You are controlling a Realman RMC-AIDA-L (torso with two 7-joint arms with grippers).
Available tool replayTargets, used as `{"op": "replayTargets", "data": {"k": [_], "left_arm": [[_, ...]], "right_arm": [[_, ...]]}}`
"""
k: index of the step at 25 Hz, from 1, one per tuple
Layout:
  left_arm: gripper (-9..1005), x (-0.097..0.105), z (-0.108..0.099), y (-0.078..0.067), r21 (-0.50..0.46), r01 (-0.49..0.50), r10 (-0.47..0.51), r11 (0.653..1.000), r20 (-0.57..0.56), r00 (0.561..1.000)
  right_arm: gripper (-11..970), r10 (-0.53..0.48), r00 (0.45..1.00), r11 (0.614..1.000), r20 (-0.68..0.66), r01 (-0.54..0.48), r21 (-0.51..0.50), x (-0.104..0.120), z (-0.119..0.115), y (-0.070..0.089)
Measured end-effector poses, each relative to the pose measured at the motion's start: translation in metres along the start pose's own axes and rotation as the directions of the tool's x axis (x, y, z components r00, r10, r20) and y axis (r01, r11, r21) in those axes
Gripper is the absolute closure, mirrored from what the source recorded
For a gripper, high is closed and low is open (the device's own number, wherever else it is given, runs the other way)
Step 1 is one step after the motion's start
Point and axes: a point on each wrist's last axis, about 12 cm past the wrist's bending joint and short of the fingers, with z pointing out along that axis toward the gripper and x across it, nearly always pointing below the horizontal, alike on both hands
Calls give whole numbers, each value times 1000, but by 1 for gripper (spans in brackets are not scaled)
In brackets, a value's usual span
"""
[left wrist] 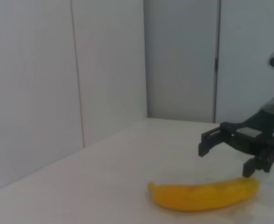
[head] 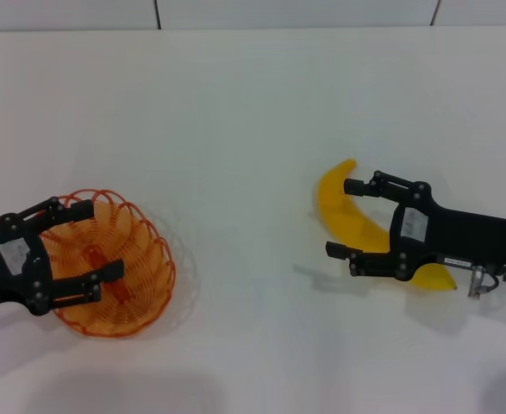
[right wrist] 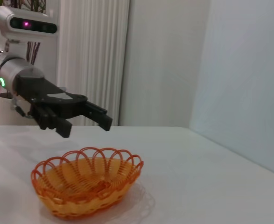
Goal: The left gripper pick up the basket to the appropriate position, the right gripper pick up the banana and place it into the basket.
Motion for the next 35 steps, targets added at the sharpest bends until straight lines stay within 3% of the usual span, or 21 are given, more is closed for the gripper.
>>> {"op": "replayTargets", "data": {"k": [15,18,20,22,27,31,35], "left_arm": [[102,-5,4,4,-11,10,-9,1000,30,999],[104,-20,4,20,-35,68,-66,997,55,996],[106,-42,1,42,-44,143,-141,989,44,989],[108,-63,-1,62,-51,213,-213,976,-6,977],[112,-103,-1,101,-85,202,-216,976,-230,949],[116,-113,8,115,-84,158,-179,984,-464,868],[120,-118,24,118,-56,72,-91,996,-582,808]], "right_arm": [[95,-5,1000,1000,-13,5,-13,1,2,1],[97,-6,1000,1000,-13,6,-12,1,2,1],[99,-5,1000,1000,-13,5,-12,1,2,1],[100,-8,1000,1000,-13,8,-13,1,2,0],[104,-16,1000,1000,-10,16,-18,-1,5,-2],[106,-24,1000,999,-6,24,-23,-4,7,-5],[109,-29,1000,999,1,29,-29,-7,10,-7]]}}
